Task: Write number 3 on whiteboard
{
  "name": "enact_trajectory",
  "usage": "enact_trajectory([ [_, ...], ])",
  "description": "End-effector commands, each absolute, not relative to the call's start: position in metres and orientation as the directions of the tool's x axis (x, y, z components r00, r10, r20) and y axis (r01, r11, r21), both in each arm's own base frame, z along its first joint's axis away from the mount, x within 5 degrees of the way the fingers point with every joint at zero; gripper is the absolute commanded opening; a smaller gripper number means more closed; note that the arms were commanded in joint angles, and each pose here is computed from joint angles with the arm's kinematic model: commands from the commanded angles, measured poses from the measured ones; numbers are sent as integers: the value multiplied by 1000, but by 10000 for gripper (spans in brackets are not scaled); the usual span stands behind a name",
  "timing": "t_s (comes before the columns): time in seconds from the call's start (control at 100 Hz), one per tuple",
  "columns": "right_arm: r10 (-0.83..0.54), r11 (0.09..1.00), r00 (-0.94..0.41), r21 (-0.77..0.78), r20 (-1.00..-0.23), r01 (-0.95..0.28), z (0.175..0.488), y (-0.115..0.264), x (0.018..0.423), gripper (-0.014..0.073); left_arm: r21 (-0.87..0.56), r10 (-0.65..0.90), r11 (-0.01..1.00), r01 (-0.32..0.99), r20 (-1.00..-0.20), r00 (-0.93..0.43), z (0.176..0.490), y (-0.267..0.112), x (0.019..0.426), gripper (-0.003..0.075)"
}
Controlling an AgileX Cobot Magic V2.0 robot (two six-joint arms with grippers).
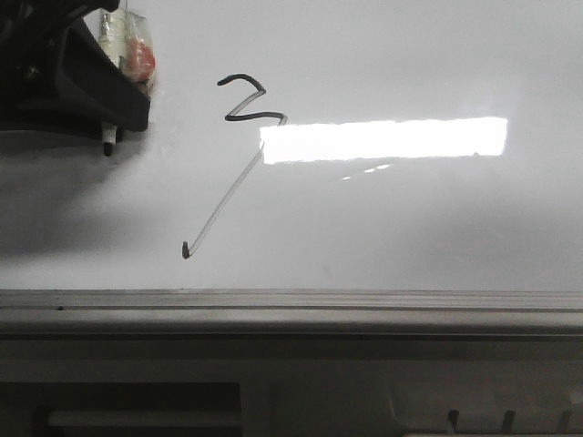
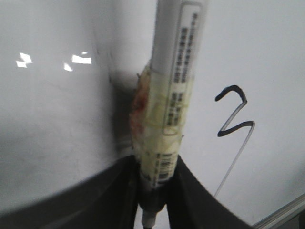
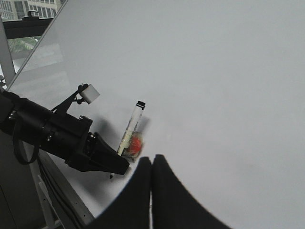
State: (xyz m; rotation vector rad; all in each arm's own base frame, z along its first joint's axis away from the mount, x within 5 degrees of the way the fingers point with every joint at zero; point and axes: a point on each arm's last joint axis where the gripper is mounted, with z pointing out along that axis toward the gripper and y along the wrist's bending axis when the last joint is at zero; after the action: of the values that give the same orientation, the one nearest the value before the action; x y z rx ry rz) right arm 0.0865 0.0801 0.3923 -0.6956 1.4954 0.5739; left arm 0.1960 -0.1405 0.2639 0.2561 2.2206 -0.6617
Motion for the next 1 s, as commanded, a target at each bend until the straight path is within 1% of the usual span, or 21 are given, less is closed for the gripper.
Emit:
enact_trajectory([
  [0.0,-11,710,41,-37,-999,-704,405,77,86,-62,-354,-52,863,360,-771,-635,261,-139,208,287],
  [0.03,-13,707,39,-37,-999,-706,405,77,86,-62,-354,-52,863,360,-771,-634,261,-139,208,334],
  [0.08,-15,705,36,-37,-999,-708,404,77,85,-62,-353,-52,864,361,-773,-632,261,-139,208,367],
  [0.3,-15,703,34,-35,-999,-710,404,77,85,-62,-346,-56,865,362,-785,-617,262,-139,209,372],
  [0.4,-15,704,35,-35,-999,-710,404,77,85,-62,-349,-66,861,368,-796,-602,268,-139,209,432],
  [0.45,-17,701,32,-35,-999,-712,404,77,85,-62,-354,-78,856,377,-809,-582,276,-138,209,476],
  [0.51,-26,696,31,-41,-999,-717,403,77,84,-62,-360,-98,848,390,-828,-552,288,-136,206,497],
  [0.67,-106,675,28,-92,-994,-732,396,79,83,-62,-356,-177,818,451,-903,-392,333,-119,181,491],
  [0.77,-109,687,22,-91,-994,-721,384,75,80,-62,-319,-187,802,504,-937,-295,356,-104,155,481],
  [0.85,-90,729,30,-86,-996,-679,367,70,81,-62,-250,-156,800,546,-964,-214,368,-90,131,417],
  [0.91,-61,784,57,-84,-996,-615,350,62,82,-62,-182,-122,806,563,-982,-143,372,-80,116,363],
  [0.99,-26,857,114,-81,-993,-509,327,50,82,-62,-133,-114,810,571,-991,-69,372,-67,97,276],
])
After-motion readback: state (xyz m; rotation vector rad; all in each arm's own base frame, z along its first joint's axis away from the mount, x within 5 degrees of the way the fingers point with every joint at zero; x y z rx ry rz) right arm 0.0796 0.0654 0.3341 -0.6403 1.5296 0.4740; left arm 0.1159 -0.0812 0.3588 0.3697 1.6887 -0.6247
